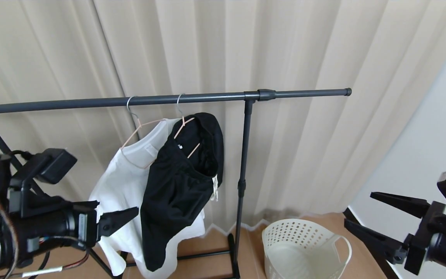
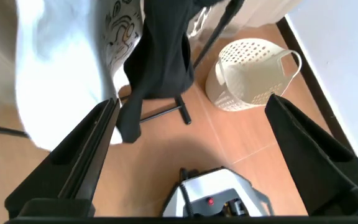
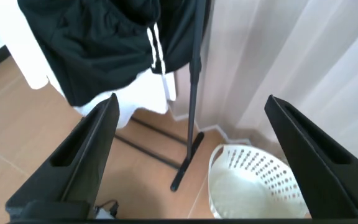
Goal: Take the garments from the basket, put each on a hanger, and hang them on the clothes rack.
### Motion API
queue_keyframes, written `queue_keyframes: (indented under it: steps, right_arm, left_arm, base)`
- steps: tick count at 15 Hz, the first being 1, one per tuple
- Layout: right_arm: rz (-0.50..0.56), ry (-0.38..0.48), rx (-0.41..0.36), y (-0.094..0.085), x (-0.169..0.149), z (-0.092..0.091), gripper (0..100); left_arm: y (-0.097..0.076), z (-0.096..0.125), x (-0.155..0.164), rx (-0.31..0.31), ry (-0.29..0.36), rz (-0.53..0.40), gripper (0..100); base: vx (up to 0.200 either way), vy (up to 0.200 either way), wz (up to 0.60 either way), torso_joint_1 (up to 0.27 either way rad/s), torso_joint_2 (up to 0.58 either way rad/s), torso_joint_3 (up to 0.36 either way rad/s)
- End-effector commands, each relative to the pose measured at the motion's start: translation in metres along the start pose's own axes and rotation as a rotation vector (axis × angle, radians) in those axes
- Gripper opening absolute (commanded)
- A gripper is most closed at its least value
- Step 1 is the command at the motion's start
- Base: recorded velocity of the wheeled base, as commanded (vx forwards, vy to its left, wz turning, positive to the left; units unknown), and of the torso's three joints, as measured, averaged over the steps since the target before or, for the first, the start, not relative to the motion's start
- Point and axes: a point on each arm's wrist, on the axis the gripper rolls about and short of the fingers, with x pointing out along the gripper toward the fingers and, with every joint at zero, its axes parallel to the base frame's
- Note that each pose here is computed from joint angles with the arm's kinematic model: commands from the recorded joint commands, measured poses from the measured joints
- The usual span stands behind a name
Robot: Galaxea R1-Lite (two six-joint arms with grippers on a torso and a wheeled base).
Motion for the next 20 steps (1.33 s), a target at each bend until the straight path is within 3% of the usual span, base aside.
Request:
queue_keyframes:
  steps: [1, 7, 14, 18, 20]
  right_arm:
    - [-0.019, -0.027, -0.019, 0.013, -0.034, -0.013, 100]
    - [-0.105, 0.011, -0.015, 0.023, -0.077, -0.059, 100]
    - [-0.193, 0.044, -0.004, 0.032, -0.119, -0.110, 100]
    - [-0.317, -0.010, 0.025, 0.034, -0.123, -0.111, 100]
    - [-0.373, -0.048, 0.032, 0.036, -0.126, -0.113, 100]
  left_arm:
    - [0.000, -0.037, -0.039, 0.023, -0.067, -0.007, 100]
    - [0.004, -0.091, -0.071, 0.042, -0.138, 0.004, 100]
    - [0.010, -0.148, -0.078, 0.033, -0.159, 0.064, 100]
    - [0.011, -0.164, -0.088, 0.021, -0.172, 0.090, 100]
    - [0.010, -0.168, -0.094, 0.023, -0.237, 0.094, 100]
  base:
    - [0.000, 0.000, 0.00, 0.000, 0.00, 0.000]
    - [0.000, 0.000, 0.00, 0.000, 0.00, 0.000]
    - [0.000, 0.000, 0.00, 0.000, 0.00, 0.000]
    - [0.000, 0.000, 0.00, 0.000, 0.00, 0.000]
    - [0.000, 0.000, 0.00, 0.000, 0.00, 0.000]
